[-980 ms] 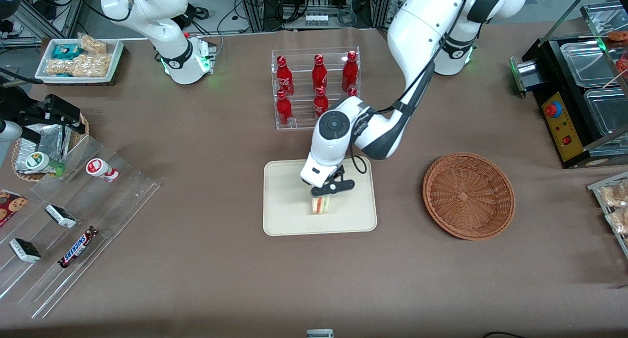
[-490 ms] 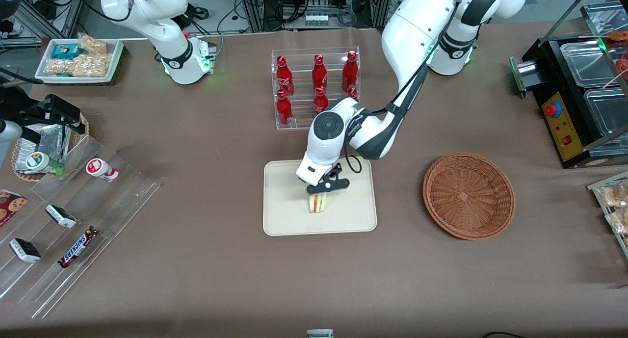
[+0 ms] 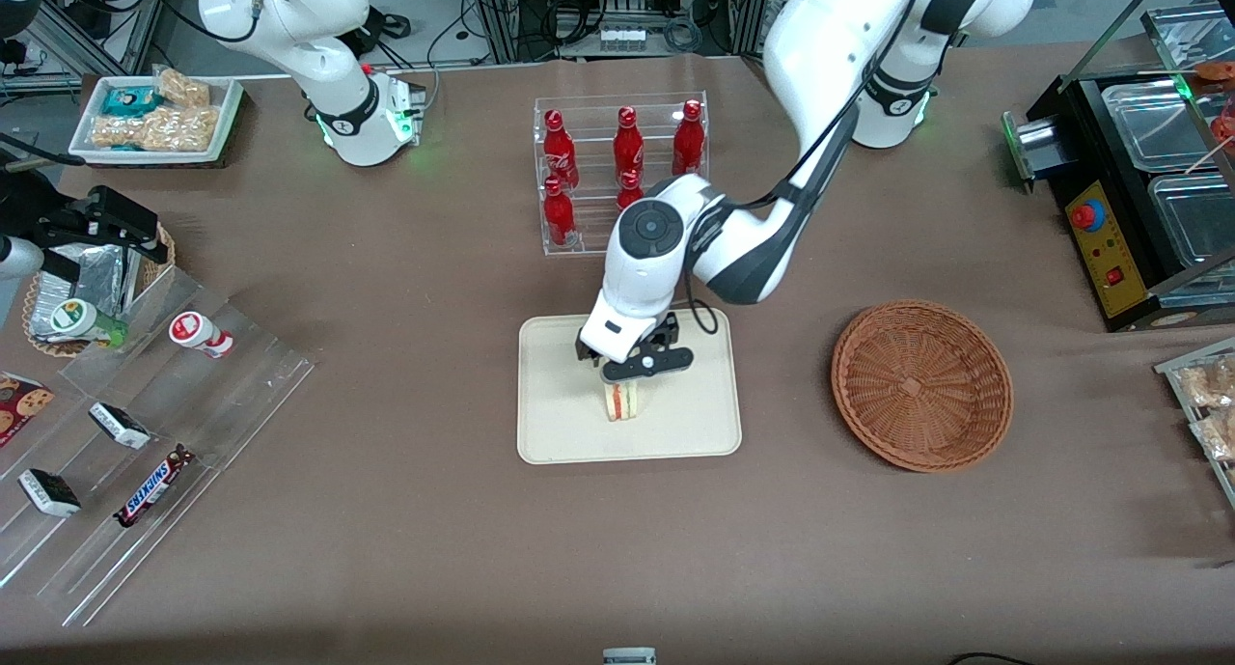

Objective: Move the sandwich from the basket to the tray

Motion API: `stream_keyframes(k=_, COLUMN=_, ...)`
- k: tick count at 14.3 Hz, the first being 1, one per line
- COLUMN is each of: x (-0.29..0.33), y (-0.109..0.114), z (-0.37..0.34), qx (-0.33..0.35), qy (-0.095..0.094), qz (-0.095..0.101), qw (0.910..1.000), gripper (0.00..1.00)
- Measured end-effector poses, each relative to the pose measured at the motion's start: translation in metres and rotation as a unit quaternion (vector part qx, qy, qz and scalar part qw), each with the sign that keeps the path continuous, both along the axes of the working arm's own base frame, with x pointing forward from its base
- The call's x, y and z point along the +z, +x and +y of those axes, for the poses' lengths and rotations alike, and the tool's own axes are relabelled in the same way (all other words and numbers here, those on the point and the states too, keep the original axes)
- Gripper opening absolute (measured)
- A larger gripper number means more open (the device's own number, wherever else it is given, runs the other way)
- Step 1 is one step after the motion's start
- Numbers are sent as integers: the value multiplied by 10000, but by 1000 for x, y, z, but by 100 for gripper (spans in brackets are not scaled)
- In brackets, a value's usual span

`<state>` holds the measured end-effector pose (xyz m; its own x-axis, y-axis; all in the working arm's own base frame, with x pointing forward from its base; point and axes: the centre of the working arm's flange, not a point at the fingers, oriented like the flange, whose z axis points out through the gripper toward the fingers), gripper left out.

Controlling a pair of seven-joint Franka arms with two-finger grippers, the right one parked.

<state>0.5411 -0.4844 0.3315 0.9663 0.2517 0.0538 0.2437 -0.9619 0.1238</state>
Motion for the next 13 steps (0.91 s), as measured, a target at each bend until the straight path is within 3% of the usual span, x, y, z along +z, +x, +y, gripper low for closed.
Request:
stream_keyframes(k=2, x=37, y=20, z=39, qx=78, qy=117, qz=49, qw=9999, gripper=100)
stream_keyframes(k=6, x=65, y=53, z=134, qx=38, qy=460, qz=440, qw=9980, gripper=100)
stream_keyframes(k=10, x=77, y=72, z=245, qx=-231, qy=600, qz=736, qw=9952, gripper=100)
stream_keyframes(k=13, x=107, y=79, z=336, qx=-633, qy=597, qz=913, qw=9920, gripper=100)
